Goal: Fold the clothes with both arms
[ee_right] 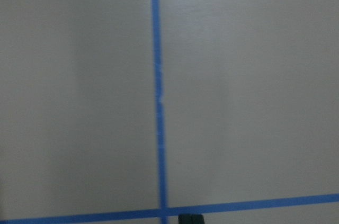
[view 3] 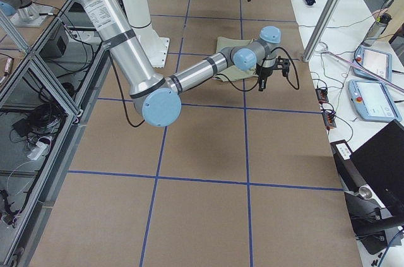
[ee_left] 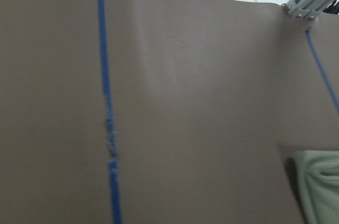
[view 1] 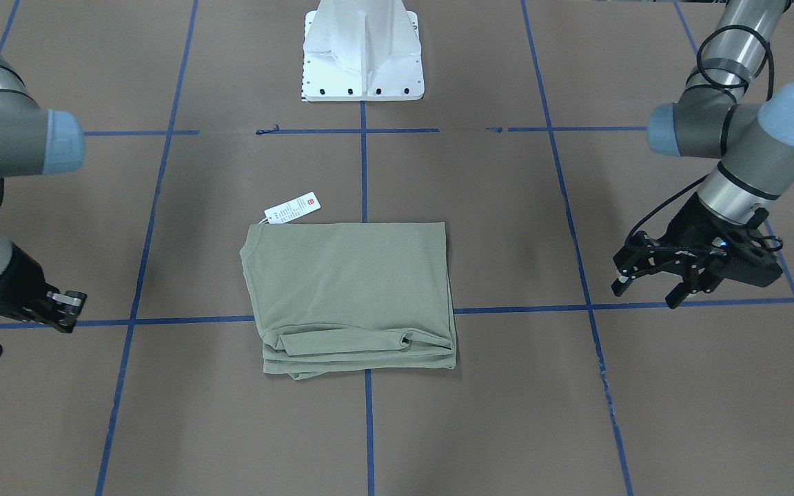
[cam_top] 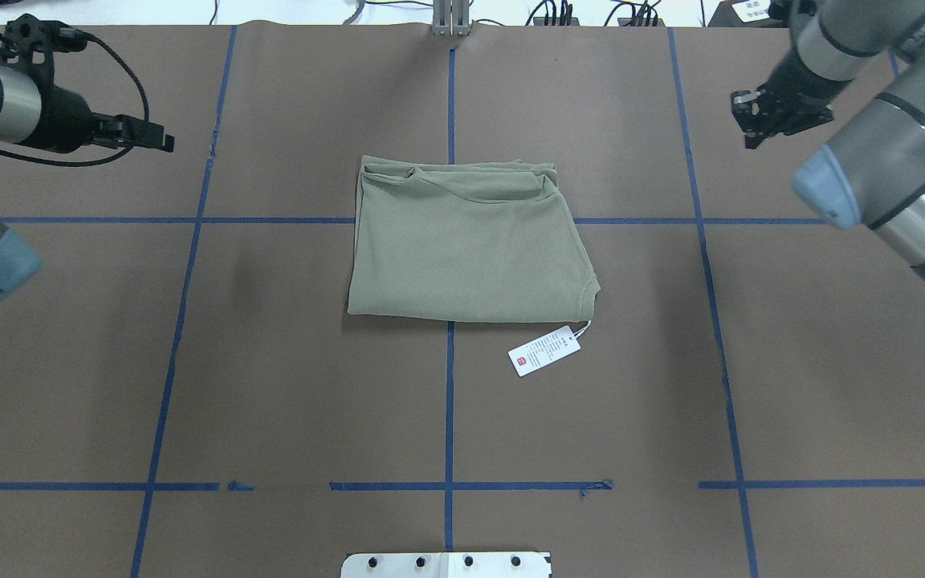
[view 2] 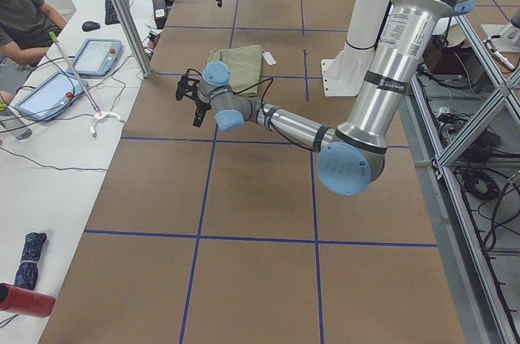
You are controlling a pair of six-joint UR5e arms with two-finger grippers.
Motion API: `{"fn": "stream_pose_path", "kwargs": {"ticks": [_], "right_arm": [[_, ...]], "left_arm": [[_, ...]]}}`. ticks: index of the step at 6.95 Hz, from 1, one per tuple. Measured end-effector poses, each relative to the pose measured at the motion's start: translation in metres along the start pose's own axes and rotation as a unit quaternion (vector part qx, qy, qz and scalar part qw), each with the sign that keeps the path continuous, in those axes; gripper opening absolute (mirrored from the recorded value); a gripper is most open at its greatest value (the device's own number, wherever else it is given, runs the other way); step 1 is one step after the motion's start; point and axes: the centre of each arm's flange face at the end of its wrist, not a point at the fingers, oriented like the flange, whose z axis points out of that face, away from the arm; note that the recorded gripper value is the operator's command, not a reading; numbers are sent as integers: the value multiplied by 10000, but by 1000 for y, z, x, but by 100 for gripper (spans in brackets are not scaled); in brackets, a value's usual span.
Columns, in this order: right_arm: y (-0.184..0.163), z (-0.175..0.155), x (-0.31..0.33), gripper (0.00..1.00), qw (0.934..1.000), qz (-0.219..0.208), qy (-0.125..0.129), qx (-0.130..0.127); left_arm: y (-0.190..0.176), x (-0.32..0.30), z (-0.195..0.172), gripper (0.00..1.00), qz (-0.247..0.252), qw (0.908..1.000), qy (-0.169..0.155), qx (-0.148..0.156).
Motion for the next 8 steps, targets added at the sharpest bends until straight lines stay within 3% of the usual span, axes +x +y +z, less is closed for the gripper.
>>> {"fn": "stream_pose_path", "kwargs": {"ticks": [1, 3, 5, 8], "right_arm": [[7, -8, 67, 0, 9994, -318, 158, -40], [14, -29, 174, 99, 9957, -796, 409, -225], [30, -40, 242, 100, 9961, -593, 445, -468], [68, -27, 282, 100, 9969, -289, 58, -734]], "left_arm": [[-5, -38, -17, 100, 403, 9986, -299, -178], [-15, -116, -77, 100, 738, 9938, -607, -569], [13, -194, -123, 100, 514, 9923, -532, -989], [71, -244, -132, 100, 147, 9887, -449, -1425]]}}
